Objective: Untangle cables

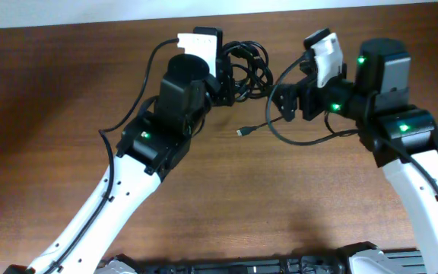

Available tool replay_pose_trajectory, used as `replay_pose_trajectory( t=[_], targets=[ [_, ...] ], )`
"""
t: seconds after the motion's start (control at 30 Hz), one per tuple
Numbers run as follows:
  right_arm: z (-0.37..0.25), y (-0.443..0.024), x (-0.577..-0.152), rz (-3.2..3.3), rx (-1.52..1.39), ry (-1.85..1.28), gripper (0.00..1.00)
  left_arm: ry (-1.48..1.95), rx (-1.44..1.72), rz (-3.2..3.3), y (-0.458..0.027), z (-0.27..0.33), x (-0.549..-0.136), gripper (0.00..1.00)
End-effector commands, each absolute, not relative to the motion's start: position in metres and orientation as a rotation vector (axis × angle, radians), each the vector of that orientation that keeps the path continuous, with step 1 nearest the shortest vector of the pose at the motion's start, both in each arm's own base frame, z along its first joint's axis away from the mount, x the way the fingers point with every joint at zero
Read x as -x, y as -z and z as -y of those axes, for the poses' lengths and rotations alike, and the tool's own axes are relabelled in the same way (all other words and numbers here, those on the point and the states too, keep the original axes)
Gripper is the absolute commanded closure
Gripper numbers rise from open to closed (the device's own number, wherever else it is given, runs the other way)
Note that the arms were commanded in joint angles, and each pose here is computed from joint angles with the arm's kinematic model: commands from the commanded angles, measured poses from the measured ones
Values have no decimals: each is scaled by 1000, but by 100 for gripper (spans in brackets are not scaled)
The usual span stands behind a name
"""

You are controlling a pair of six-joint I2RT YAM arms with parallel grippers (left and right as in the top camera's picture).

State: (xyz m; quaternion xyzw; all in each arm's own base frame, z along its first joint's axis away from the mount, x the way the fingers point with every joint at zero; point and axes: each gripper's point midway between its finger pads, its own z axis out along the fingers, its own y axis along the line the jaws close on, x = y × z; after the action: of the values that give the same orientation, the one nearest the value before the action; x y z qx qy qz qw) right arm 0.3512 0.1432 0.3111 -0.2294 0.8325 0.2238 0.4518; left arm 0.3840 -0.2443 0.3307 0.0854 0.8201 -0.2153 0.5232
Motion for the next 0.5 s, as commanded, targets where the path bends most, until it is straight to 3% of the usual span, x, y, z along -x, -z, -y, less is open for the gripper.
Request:
replay_pose_trajectory(
  t=[0.0,0.47],
  targets=[
    [-127,-318,-362,-2060,500,-351,2,591,-236,-1925,-349,260,-368,100],
    [-126,-320,-363,-2054,478,-360,2,515,-202,-1950,-341,252,-370,100]
  ],
)
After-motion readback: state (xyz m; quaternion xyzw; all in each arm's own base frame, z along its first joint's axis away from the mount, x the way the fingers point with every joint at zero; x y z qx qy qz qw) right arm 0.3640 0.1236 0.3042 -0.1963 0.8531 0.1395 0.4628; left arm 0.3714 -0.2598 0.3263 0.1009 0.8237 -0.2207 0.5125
